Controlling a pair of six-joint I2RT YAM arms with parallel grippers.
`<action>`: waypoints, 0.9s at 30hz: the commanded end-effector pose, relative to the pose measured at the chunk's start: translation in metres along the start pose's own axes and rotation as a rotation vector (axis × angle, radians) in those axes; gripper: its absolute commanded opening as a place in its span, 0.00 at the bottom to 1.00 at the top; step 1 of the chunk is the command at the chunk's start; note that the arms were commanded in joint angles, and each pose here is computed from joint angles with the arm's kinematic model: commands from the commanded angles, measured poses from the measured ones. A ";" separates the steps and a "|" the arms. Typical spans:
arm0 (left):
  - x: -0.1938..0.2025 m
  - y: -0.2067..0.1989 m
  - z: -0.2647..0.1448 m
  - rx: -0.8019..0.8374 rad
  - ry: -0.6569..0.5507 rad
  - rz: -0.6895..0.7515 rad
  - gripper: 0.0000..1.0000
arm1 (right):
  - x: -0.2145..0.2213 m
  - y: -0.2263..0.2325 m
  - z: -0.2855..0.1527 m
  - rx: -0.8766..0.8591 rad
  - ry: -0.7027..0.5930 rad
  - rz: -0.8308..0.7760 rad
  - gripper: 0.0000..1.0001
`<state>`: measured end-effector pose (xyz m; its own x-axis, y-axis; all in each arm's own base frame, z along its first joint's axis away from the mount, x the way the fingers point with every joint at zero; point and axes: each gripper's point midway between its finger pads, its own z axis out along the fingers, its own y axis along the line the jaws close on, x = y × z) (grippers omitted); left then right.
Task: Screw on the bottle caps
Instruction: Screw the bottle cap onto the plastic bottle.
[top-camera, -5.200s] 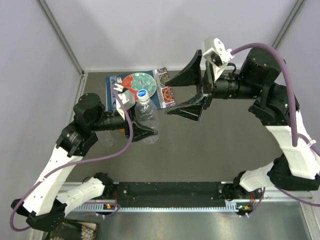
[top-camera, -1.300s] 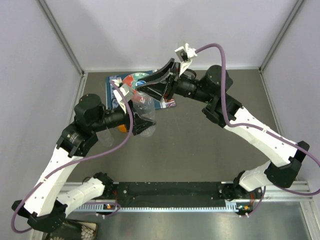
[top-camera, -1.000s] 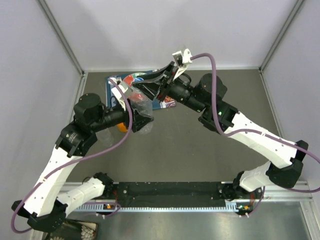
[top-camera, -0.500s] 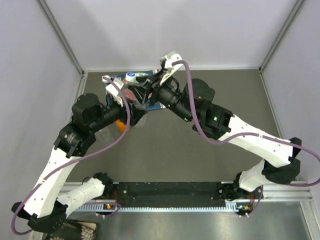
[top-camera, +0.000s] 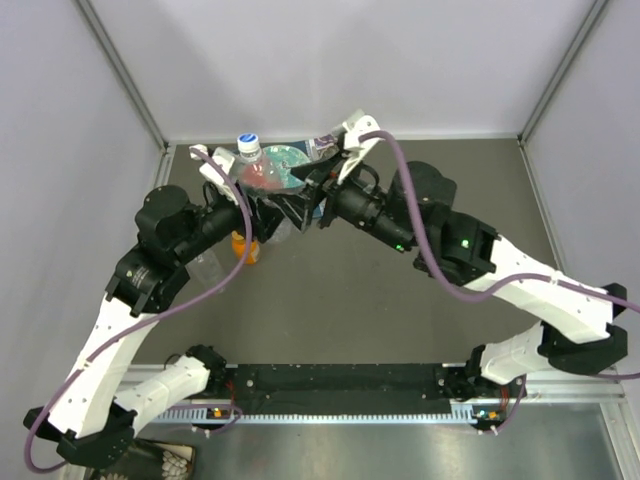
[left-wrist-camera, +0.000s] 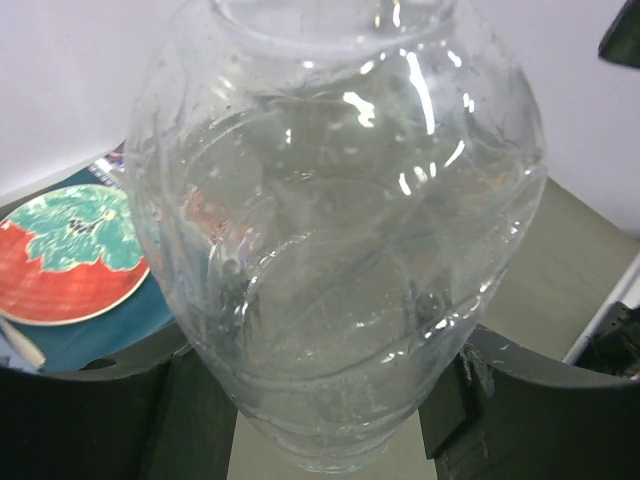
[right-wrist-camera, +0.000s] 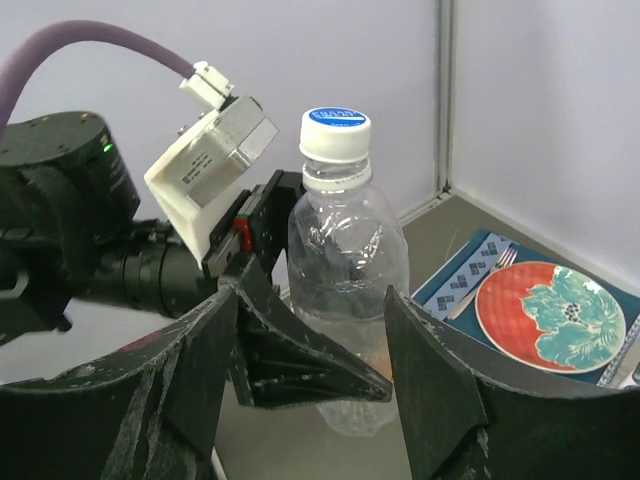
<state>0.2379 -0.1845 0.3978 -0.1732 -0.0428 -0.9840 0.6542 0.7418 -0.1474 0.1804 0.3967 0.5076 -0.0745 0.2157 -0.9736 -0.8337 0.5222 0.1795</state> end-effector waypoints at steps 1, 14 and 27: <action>-0.028 -0.039 -0.012 0.210 -0.100 0.026 0.37 | -0.040 -0.003 -0.035 -0.086 -0.031 -0.014 0.61; 0.012 -0.150 -0.082 1.077 0.038 0.070 0.40 | -0.064 0.050 -0.089 -0.849 -0.016 0.092 0.64; 0.015 -0.157 -0.092 1.162 0.059 0.072 0.41 | -0.056 0.069 -0.080 -1.051 0.019 0.156 0.64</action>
<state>0.0697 -0.2400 0.4109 -0.1610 0.0424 -0.9861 0.9474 -0.2733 -0.1664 0.0997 0.3596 0.5471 -0.2596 0.1749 -0.9498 -0.8953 -0.4122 0.1688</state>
